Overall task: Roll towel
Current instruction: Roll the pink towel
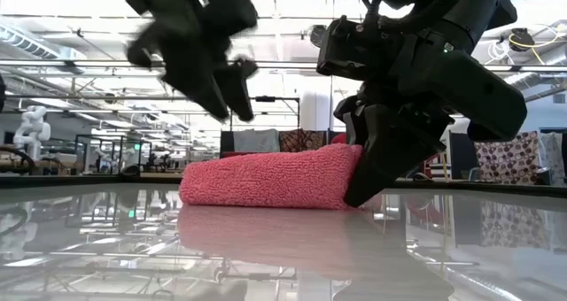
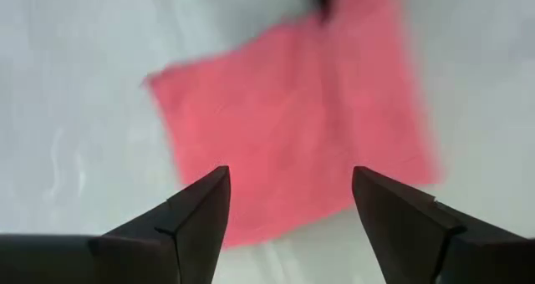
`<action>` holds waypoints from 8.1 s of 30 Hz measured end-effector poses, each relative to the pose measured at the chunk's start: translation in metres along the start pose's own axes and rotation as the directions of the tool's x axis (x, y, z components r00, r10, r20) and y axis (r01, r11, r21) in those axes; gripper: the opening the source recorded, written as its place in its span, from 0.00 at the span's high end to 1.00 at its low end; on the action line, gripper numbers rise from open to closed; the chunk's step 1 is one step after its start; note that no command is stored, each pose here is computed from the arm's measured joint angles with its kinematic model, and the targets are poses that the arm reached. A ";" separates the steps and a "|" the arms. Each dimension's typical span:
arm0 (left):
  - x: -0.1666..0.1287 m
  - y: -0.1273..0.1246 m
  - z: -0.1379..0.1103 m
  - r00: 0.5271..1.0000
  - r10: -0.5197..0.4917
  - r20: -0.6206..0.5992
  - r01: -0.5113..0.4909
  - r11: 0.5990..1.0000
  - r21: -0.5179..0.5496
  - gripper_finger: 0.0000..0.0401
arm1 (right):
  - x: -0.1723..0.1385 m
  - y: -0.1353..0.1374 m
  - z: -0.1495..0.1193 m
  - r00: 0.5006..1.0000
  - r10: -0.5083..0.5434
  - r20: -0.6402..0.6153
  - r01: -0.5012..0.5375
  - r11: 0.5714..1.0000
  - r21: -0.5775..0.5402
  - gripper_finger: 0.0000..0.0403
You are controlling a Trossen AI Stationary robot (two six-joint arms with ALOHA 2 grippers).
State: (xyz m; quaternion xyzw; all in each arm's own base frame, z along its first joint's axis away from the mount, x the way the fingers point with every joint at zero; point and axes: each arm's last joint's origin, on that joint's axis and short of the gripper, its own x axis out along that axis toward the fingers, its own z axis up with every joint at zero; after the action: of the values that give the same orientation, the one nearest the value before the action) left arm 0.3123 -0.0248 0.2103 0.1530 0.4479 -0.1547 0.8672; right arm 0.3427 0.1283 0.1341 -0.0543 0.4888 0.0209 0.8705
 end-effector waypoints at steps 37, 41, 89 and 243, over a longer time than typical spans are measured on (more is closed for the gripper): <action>0.090 -0.091 -0.057 0.949 0.161 0.273 -0.198 0.974 0.113 0.38 | 0.000 0.000 0.007 0.998 0.009 0.069 -0.012 0.999 0.048 0.78; 0.093 -0.085 -0.060 0.959 0.098 0.267 -0.127 0.987 0.095 0.53 | 0.000 0.000 0.007 0.998 0.009 0.065 -0.012 0.999 0.048 0.78; 0.089 -0.015 -0.045 0.894 -0.316 0.319 0.402 0.879 -0.257 0.97 | -0.006 0.075 -0.013 0.896 -0.329 0.297 0.440 0.747 -0.499 0.34; 0.084 -0.095 -0.033 0.997 0.012 0.082 -0.040 0.939 0.342 0.96 | -0.002 -0.008 -0.030 0.781 0.330 0.531 -0.597 0.645 0.477 0.76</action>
State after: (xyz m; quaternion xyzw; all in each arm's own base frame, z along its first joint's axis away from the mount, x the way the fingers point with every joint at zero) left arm 0.2957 -0.1087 0.1108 0.3014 0.3774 -0.2249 0.8463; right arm 0.3174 0.1172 0.1211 0.3715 0.2769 0.0964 0.8809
